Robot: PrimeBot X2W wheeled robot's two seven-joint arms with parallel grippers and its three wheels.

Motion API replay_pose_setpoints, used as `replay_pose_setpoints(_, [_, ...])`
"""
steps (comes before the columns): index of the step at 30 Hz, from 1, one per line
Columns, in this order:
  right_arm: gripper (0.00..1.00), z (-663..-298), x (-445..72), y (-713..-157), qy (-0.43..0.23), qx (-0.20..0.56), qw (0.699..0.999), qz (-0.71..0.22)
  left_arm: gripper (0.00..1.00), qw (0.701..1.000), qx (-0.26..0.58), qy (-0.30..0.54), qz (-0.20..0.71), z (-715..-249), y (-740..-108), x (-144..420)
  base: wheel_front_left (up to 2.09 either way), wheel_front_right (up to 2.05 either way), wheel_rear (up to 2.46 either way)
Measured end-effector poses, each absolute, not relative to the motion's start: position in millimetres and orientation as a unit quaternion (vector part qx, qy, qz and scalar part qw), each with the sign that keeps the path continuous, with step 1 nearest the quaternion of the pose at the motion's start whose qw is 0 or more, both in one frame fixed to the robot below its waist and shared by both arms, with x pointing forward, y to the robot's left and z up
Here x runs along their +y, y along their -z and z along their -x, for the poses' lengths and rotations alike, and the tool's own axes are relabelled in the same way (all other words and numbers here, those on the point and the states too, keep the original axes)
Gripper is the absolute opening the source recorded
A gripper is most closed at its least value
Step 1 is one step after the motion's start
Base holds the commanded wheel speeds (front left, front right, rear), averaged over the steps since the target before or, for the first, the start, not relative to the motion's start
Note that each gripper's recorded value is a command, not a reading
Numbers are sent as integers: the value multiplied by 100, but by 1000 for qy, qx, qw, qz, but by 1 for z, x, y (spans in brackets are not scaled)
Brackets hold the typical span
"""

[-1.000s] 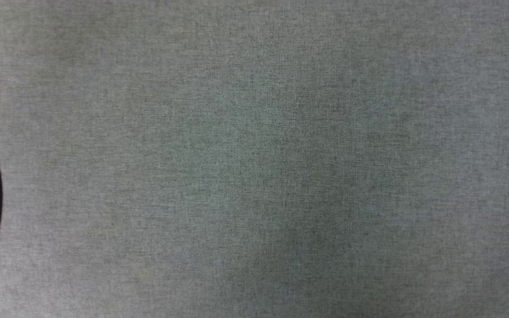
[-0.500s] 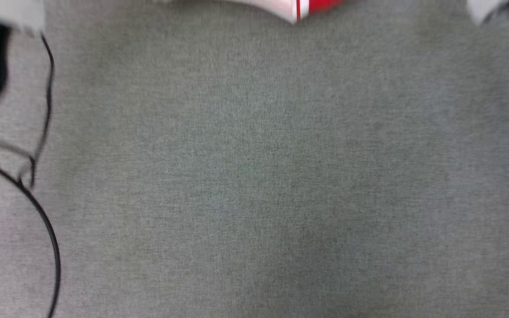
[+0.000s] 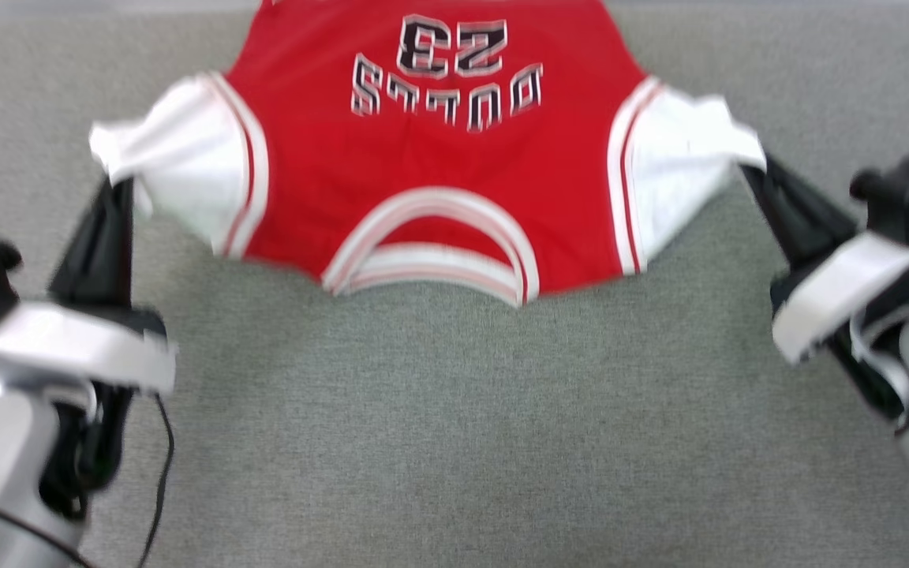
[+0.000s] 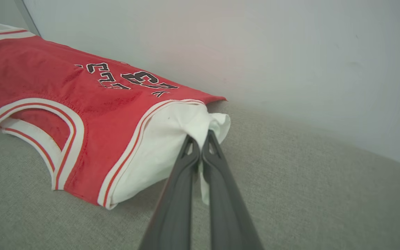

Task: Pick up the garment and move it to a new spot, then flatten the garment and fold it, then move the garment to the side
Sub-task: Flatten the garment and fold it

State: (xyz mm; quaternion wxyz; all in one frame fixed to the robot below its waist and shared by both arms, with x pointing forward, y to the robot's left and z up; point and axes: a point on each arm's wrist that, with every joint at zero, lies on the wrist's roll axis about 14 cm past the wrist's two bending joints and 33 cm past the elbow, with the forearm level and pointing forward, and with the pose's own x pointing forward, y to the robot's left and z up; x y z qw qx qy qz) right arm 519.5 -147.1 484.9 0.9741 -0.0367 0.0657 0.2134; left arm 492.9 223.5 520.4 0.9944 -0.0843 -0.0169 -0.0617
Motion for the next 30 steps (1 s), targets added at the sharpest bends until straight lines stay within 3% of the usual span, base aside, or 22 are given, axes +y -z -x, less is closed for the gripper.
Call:
replay_pose_setpoints(23, [0, -309, -189, -404, -125, 246, 961, -35, 0, 976, 144, -63, 152, -301, -432, 253, 0, 0, 0])
replay_pose_setpoints(30, [0, -269, -208, -380, -93, 300, 948, -43, 0, 963, 199, -77, 162, -258, -399, 248, 0, 0, 0])
